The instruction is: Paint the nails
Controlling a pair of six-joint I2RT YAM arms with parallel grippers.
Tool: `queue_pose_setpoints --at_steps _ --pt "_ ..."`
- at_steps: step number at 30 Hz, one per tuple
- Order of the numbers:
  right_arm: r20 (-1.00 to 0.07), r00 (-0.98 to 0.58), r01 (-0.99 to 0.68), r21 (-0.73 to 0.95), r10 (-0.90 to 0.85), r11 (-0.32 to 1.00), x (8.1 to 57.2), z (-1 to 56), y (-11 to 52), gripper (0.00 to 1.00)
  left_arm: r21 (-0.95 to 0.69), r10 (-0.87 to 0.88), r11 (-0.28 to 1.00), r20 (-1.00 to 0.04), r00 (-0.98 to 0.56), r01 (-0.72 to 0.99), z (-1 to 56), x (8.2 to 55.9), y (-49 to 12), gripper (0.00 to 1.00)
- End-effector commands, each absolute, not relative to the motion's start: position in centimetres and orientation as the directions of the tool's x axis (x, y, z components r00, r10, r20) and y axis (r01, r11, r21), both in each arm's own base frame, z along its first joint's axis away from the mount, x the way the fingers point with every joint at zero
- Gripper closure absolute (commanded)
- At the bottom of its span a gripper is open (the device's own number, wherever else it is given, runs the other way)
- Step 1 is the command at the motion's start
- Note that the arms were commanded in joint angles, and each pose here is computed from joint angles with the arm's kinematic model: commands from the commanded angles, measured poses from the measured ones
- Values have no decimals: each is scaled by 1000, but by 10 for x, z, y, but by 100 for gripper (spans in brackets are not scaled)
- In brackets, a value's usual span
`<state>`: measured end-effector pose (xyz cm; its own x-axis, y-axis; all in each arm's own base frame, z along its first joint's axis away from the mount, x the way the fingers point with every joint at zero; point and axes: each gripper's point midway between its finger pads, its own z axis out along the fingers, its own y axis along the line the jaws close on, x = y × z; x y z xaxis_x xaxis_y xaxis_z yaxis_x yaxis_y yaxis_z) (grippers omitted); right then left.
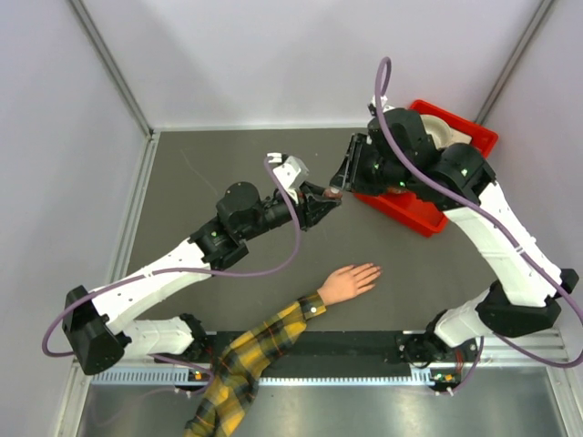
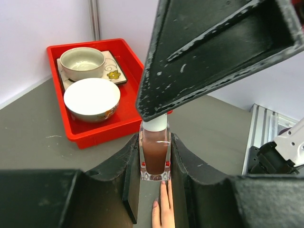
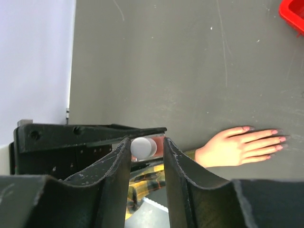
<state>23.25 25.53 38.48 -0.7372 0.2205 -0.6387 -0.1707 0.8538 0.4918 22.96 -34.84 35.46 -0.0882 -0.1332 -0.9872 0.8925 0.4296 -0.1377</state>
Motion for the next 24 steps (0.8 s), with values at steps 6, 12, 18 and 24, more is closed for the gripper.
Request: queue_pose_setpoints --at_steps 6,12,18,24 --pt "-678 -712 -211 454 182 866 234 391 262 78 -98 -139 442 -989 -40 891 366 229 -345 100" --pt "-682 -720 -268 448 131 853 227 389 267 100 -147 -175 420 -981 -79 896 374 224 -346 100" --pt "-866 -498 -667 350 -44 658 195 414 273 100 -177 -256 203 -959 -123 963 414 184 -343 100" --pt "-979 -202 -962 203 25 185 122 453 265 100 -218 -307 -126 -919 -247 968 454 126 -332 100"
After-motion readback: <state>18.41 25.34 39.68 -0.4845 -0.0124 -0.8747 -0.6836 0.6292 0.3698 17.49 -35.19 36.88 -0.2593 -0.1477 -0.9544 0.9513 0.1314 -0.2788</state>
